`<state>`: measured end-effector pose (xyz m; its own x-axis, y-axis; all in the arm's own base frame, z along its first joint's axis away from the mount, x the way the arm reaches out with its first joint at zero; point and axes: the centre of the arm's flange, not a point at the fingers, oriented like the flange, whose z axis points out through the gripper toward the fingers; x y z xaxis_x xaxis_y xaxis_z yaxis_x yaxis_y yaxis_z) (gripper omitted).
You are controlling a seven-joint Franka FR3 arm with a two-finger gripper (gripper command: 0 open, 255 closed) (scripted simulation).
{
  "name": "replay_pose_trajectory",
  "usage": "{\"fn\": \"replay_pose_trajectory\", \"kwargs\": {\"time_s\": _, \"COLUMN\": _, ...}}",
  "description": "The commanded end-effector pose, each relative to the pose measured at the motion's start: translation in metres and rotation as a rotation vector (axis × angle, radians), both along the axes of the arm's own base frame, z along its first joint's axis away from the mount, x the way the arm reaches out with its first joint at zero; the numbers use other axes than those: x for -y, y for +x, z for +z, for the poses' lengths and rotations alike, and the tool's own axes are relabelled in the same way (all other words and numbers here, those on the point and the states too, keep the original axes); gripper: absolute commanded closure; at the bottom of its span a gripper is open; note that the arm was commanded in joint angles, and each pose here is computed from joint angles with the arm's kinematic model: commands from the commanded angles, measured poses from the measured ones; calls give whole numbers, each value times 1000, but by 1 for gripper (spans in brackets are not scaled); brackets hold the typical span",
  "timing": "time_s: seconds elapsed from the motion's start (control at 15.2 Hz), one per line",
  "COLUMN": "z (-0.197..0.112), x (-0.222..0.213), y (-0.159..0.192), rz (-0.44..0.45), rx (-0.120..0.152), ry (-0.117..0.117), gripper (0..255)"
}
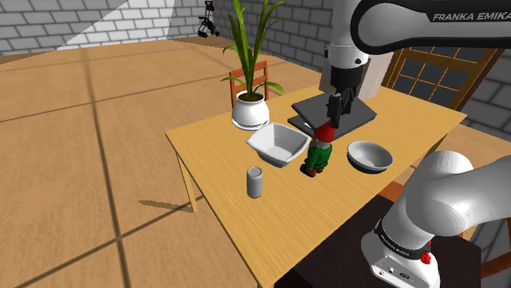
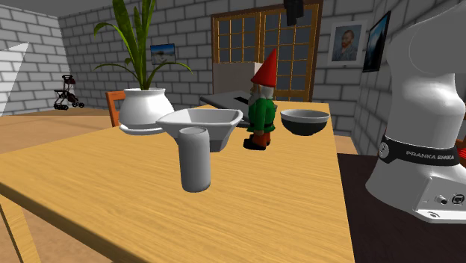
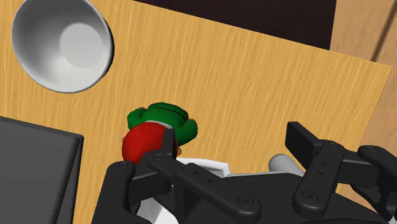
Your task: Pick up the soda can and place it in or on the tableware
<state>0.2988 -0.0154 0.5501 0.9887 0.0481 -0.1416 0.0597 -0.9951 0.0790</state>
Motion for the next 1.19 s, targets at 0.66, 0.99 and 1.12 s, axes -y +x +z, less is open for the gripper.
{"fn": "replay_pose_trajectory", "kwargs": {"time_s": 0.66, "z": -88, "x": -67, "y": 67, "rz": -1, "rx": 24, "ry": 8, "gripper": 0}}
{"fn": "replay_pose_trajectory", "kwargs": {"time_s": 0.99, "z": -131, "x": -100, "y": 101, "rz": -2, "rx": 35, "ry": 12, "gripper": 0}}
{"fn": "replay_pose_trajectory", "kwargs": {"time_s": 1.12, "z": -149, "x": -114, "y": 114, "rz": -2, "rx": 40, "ry": 14, "gripper": 0}}
